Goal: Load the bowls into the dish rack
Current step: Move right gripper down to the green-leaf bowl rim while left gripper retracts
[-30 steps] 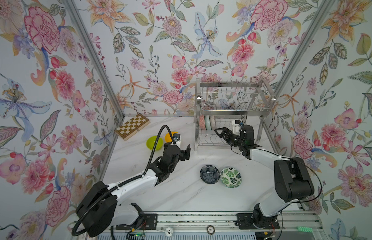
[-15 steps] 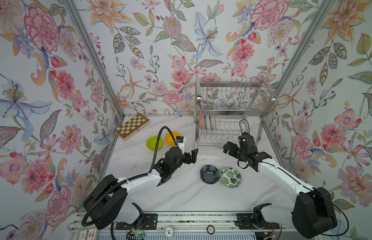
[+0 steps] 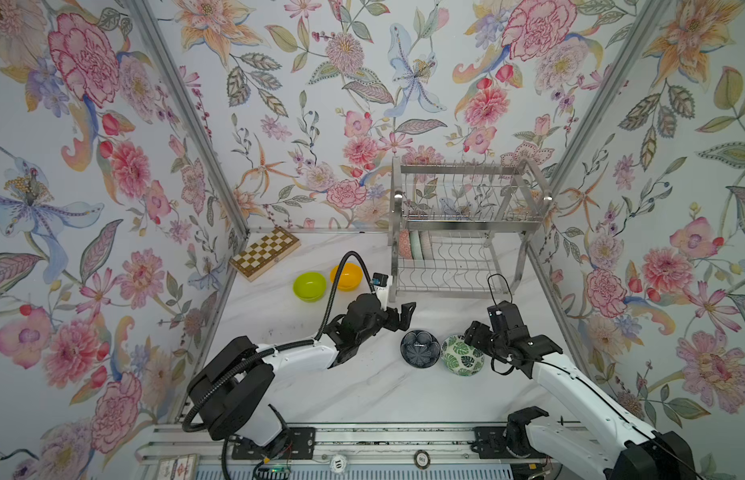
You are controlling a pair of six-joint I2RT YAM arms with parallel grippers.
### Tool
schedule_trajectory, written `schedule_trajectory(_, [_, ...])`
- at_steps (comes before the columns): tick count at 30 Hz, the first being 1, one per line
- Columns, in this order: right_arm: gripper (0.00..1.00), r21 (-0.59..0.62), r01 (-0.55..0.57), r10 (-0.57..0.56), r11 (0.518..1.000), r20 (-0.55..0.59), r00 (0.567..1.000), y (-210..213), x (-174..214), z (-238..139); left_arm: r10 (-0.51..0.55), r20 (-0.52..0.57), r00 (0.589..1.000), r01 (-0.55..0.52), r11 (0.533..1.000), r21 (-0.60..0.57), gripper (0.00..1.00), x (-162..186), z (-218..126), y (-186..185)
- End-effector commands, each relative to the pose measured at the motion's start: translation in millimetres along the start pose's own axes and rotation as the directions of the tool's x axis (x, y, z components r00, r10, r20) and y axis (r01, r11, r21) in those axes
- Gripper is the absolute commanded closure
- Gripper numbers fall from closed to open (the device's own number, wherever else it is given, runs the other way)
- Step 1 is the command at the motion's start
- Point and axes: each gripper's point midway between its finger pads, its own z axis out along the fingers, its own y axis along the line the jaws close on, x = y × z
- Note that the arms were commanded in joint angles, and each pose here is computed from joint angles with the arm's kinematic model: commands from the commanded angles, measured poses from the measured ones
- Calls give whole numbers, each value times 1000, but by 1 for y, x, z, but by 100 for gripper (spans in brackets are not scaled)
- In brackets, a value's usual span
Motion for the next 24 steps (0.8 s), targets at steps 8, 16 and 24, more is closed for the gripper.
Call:
schedule_trajectory(8, [43, -31, -48, 45, 998, -89, 995, -11, 39, 22, 65, 23, 998, -65, 998, -9, 1, -9, 0, -4])
schedule_trajectory(16, [55, -33, -35, 32, 999, -97, 995, -7, 40, 32, 78, 31, 996, -78, 997, -17, 1, -11, -4, -3])
schedule_trajectory(24, [66, -30, -14, 11, 999, -96, 995, -3, 35, 37, 77, 33, 997, -76, 997, -15, 1, -11, -6, -3])
